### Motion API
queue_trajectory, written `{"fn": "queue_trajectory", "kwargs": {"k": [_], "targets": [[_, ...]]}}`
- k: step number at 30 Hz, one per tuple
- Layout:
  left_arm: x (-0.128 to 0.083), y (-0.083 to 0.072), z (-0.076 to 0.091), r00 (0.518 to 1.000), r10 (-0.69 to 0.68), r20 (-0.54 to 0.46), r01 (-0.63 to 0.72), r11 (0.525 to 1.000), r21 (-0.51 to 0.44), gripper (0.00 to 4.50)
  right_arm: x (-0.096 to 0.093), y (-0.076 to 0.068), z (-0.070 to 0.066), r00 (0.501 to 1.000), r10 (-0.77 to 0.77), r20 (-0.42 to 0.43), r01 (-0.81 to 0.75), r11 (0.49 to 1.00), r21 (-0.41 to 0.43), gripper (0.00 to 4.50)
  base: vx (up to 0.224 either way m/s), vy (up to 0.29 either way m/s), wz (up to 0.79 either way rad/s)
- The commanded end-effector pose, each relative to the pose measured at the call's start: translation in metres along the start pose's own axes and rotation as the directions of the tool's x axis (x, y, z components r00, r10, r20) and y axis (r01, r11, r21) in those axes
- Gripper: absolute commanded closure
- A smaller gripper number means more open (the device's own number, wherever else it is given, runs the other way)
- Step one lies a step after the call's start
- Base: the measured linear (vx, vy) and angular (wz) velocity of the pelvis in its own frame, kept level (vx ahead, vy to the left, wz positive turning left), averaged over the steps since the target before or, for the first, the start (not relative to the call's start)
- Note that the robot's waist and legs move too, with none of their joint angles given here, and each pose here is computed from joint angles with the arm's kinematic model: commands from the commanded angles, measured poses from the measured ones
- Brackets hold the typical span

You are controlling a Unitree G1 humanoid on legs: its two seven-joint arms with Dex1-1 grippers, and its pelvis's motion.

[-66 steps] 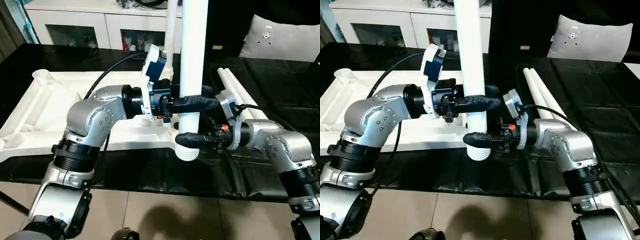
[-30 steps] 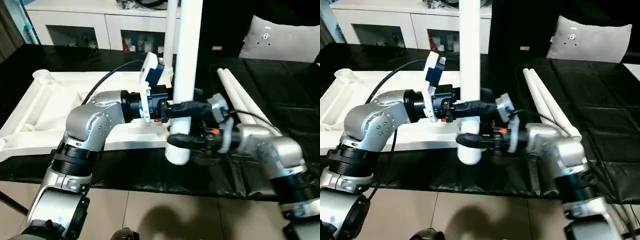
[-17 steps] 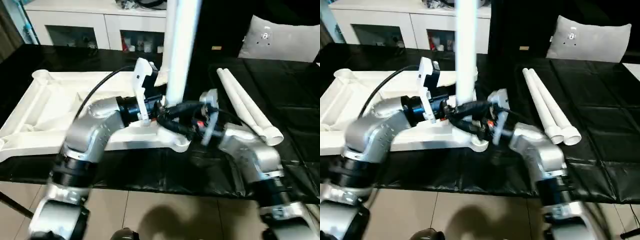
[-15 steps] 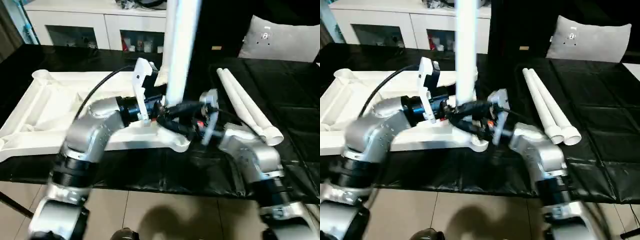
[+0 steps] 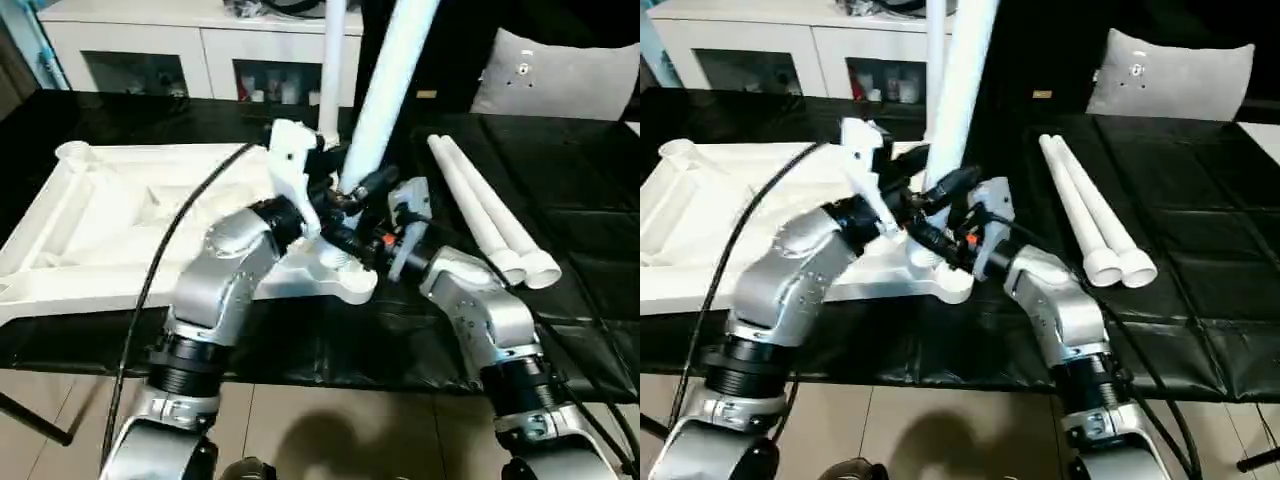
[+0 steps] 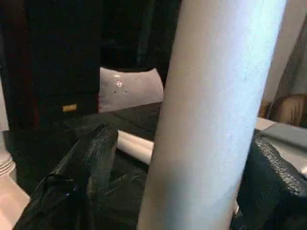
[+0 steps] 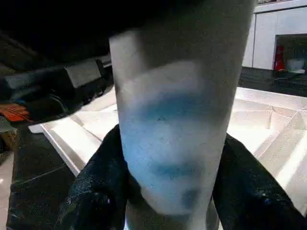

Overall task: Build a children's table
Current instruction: Pick table leg

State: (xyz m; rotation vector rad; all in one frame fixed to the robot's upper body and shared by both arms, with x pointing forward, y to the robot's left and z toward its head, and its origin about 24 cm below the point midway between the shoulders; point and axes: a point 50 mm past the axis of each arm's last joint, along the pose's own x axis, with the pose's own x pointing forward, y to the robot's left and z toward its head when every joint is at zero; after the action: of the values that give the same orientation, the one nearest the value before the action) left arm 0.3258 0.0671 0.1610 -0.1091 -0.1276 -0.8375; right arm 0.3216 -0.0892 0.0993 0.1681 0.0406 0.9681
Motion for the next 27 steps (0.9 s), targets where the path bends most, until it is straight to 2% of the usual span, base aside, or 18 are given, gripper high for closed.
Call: {"fn": "queue_trajectory", "kwargs": {"k": [1,11,12,14,16,18,20,22,23,24,27], "targets": [[0.000,0.003,0.000,1.000,0.017,-0.017,-0.017,1.000,0.021,0.81,-0.001,-0.001,0.004,1.000,-0.001,0.014,0.002,1.000,-0.028,2.57,0.000,0.000,0.00],[0.001,0.003,-0.004,0.999,0.036,-0.032,-0.034,0.999,0.042,0.81,-0.001,-0.002,0.004,1.000,-0.011,0.014,0.012,0.999,-0.036,2.57,0.000,0.000,0.00],[0.001,0.004,-0.005,0.998,0.045,-0.037,-0.043,0.997,0.060,1.10,-0.001,-0.002,0.003,1.000,-0.011,0.013,0.012,0.999,-0.036,2.57,0.000,0.000,0.00],[0.000,0.005,-0.005,0.997,0.055,-0.045,-0.051,0.995,0.083,1.18,-0.001,-0.002,0.003,1.000,-0.010,0.010,0.010,0.999,-0.037,2.57,0.000,0.000,0.00],[-0.001,0.014,-0.006,0.989,0.132,-0.068,-0.120,0.981,0.153,1.21,-0.001,-0.002,0.002,1.000,-0.008,0.006,0.008,0.999,-0.038,2.57,0.000,0.000,0.00],[-0.002,0.018,-0.007,0.985,0.160,-0.071,-0.147,0.976,0.163,1.52,-0.001,-0.002,0.002,1.000,-0.008,0.005,0.008,0.999,-0.039,2.57,0.000,0.000,0.00],[-0.002,0.021,-0.005,0.980,0.185,-0.072,-0.169,0.967,0.189,1.58,-0.001,-0.002,0.002,1.000,-0.007,0.003,0.007,0.999,-0.042,2.57,0.000,0.000,0.00],[-0.003,0.022,-0.005,0.981,0.173,-0.089,-0.142,0.949,0.281,1.59,-0.001,-0.003,0.002,1.000,-0.010,0.002,0.010,0.999,-0.044,2.57,0.000,0.000,0.00],[-0.003,0.022,-0.005,0.981,0.173,-0.089,-0.142,0.949,0.281,1.68,-0.001,-0.003,0.002,1.000,-0.010,0.002,0.010,0.999,-0.044,2.57,0.000,0.000,0.00],[-0.004,0.024,-0.006,0.979,0.174,-0.106,-0.130,0.935,0.331,1.95,-0.001,-0.003,0.002,1.000,-0.011,0.002,0.011,0.999,-0.044,2.57,0.000,0.000,0.00],[-0.004,0.024,-0.006,0.978,0.176,-0.110,-0.128,0.929,0.346,1.93,-0.001,-0.003,0.002,1.000,-0.011,0.001,0.011,0.999,-0.045,2.57,0.000,0.000,0.00]]}}
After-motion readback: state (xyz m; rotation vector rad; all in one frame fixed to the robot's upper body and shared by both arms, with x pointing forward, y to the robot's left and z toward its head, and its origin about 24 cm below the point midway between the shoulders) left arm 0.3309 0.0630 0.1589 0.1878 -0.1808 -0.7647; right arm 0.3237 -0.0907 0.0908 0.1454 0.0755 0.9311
